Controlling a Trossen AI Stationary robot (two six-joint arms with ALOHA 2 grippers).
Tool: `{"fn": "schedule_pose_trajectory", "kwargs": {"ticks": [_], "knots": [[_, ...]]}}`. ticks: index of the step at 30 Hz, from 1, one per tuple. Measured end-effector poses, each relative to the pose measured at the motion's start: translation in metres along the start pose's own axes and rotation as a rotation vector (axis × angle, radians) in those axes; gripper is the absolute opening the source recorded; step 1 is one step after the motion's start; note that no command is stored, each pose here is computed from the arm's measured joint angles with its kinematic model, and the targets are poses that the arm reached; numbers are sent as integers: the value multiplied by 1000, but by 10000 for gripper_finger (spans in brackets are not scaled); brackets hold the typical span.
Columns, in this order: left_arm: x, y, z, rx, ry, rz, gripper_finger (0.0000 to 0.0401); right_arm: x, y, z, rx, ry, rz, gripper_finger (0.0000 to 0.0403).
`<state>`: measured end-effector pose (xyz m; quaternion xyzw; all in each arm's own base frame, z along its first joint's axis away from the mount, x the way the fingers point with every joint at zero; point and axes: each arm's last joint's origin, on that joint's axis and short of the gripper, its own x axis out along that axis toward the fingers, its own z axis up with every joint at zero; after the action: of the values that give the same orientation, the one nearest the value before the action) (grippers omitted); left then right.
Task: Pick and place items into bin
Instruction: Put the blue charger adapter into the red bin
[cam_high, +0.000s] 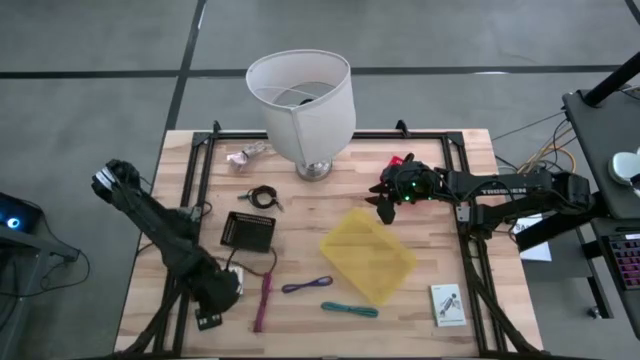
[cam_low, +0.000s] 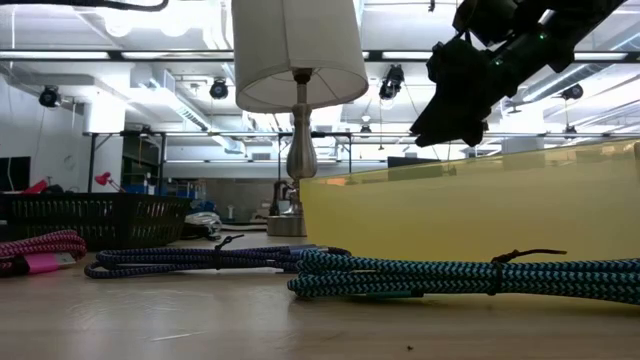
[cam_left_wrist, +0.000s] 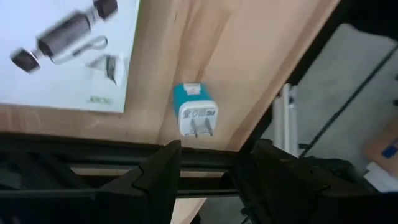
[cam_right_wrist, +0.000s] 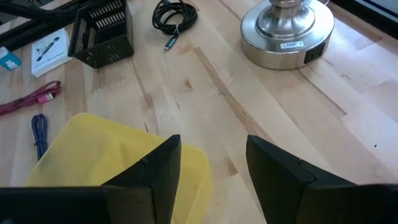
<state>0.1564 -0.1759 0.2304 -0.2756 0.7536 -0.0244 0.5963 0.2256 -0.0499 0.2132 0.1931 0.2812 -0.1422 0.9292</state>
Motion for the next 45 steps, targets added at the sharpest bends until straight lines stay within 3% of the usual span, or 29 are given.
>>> {"fn": "schedule_pose_trajectory", "kwargs": {"ticks": [7, 14, 19, 32, 45], "knots": [[19, -6, -4, 14, 35, 63, 202, 0, 0, 0, -2, 1, 0, 169], [30, -10, 1, 31, 26, 56, 271, 1, -1, -2, 1, 6, -2, 169], [44, -5, 4, 4, 45, 117, 302, 2, -3, -7, 1, 22, -7, 169], [74, -3, 13, -22, 83, 214, 305, 3, -4, -12, 9, 35, -12, 169], [85, -11, 7, 44, 93, 151, 299, 3, -4, -12, 6, 35, -12, 169]]}}
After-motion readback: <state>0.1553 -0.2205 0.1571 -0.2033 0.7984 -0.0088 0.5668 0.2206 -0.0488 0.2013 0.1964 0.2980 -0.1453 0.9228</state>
